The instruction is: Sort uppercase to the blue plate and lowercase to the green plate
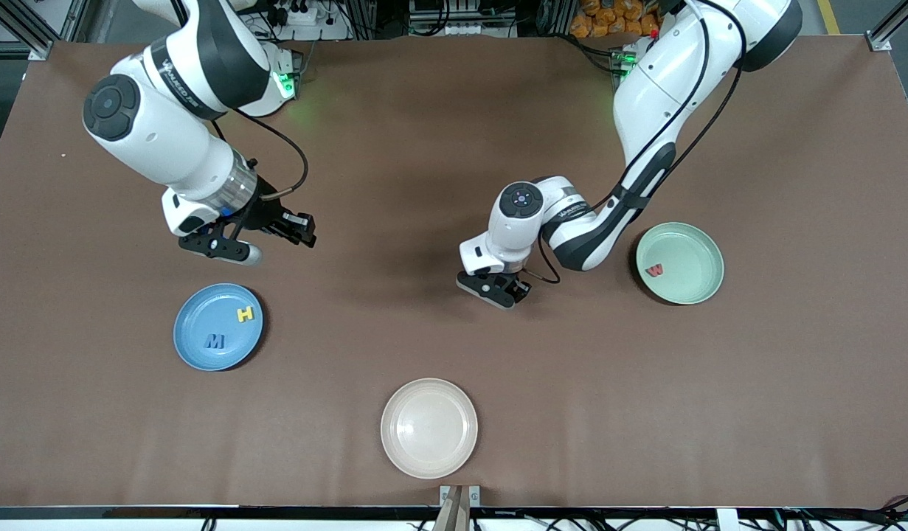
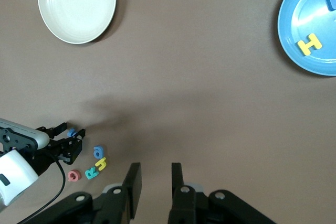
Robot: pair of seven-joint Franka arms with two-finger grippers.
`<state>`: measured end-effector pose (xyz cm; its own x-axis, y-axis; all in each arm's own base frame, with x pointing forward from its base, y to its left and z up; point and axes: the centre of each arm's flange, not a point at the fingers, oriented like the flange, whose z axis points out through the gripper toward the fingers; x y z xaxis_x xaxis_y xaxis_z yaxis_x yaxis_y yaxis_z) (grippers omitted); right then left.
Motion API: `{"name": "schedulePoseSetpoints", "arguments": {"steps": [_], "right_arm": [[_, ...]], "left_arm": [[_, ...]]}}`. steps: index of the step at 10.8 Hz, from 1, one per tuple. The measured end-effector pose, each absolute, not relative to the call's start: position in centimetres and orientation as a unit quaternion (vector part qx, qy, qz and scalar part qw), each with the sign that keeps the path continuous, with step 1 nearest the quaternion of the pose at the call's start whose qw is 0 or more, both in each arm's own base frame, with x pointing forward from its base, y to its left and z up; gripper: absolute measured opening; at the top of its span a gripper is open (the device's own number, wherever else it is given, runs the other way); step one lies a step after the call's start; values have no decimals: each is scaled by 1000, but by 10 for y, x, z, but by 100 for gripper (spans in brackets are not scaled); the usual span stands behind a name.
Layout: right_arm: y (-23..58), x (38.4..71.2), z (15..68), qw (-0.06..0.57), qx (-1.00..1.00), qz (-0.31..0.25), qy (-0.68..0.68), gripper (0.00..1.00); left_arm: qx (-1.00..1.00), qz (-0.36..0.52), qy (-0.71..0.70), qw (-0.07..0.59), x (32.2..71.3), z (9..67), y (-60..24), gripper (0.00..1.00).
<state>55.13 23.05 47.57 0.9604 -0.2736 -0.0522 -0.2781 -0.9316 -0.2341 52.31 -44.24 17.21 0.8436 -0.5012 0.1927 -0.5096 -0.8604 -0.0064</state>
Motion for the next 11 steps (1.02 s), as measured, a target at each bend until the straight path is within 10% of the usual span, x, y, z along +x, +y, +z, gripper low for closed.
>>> {"name": "schedulePoseSetpoints", "arguments": {"steps": [11], "right_arm": [[231, 552, 475, 121, -982, 8, 141, 31]], "left_arm": [[944, 113, -309, 21, 532, 197, -450, 68]]}}
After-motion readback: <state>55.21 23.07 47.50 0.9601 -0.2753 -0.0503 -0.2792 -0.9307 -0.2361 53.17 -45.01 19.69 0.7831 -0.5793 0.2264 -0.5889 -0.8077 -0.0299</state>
